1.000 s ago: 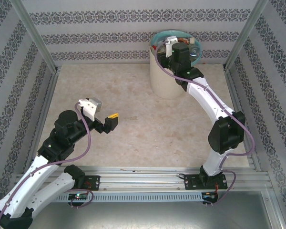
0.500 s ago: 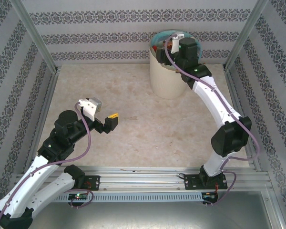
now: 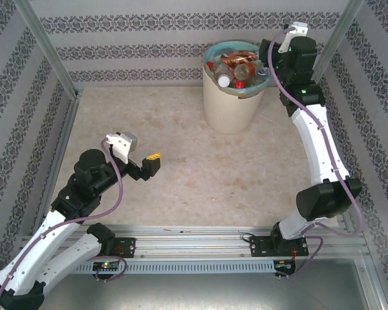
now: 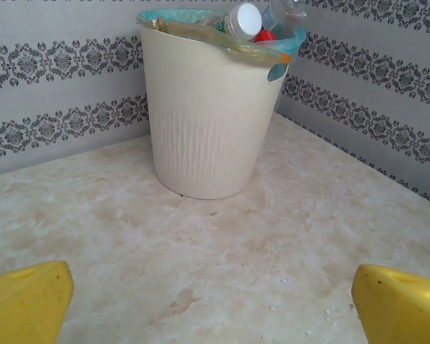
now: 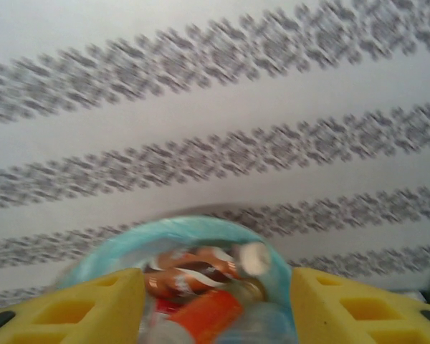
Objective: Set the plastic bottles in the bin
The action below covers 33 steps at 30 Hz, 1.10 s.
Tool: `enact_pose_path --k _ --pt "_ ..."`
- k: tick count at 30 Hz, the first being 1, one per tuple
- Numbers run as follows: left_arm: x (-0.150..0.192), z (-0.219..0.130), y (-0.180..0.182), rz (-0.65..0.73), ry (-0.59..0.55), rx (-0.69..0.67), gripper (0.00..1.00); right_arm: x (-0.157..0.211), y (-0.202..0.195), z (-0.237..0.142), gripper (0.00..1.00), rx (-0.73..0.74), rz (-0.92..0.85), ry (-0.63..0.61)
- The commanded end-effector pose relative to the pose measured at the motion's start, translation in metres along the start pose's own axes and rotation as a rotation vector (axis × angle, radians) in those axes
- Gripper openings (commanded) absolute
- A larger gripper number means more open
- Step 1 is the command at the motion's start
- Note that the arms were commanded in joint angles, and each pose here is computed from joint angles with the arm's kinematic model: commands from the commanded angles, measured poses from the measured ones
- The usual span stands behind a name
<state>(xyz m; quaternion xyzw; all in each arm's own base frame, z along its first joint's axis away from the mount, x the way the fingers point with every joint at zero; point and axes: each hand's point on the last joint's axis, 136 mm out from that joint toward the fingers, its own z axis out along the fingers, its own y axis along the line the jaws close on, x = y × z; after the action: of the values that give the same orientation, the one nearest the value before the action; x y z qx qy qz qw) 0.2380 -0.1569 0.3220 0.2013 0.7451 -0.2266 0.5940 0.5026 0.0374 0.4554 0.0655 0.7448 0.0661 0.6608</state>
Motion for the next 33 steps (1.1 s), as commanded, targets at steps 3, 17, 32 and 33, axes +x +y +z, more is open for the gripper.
enact_pose_path --k 3,17,32,33 --pt "-0.003 -0.005 -0.001 -0.006 -0.004 -0.003 1.0 0.076 -0.03 0.034 0.54 0.078 0.035 0.186" --pt "-0.009 0.002 0.005 -0.034 -0.019 -0.035 1.0 0.053 -0.01 0.007 0.59 -0.027 0.111 0.153" --pt "0.027 0.004 0.083 -0.091 0.048 -0.483 1.0 0.051 -0.015 -0.117 0.65 -0.036 0.174 0.057" --pt "0.033 0.001 0.097 -0.083 0.057 -0.559 1.0 0.068 -0.023 -0.129 0.66 -0.008 0.179 0.065"
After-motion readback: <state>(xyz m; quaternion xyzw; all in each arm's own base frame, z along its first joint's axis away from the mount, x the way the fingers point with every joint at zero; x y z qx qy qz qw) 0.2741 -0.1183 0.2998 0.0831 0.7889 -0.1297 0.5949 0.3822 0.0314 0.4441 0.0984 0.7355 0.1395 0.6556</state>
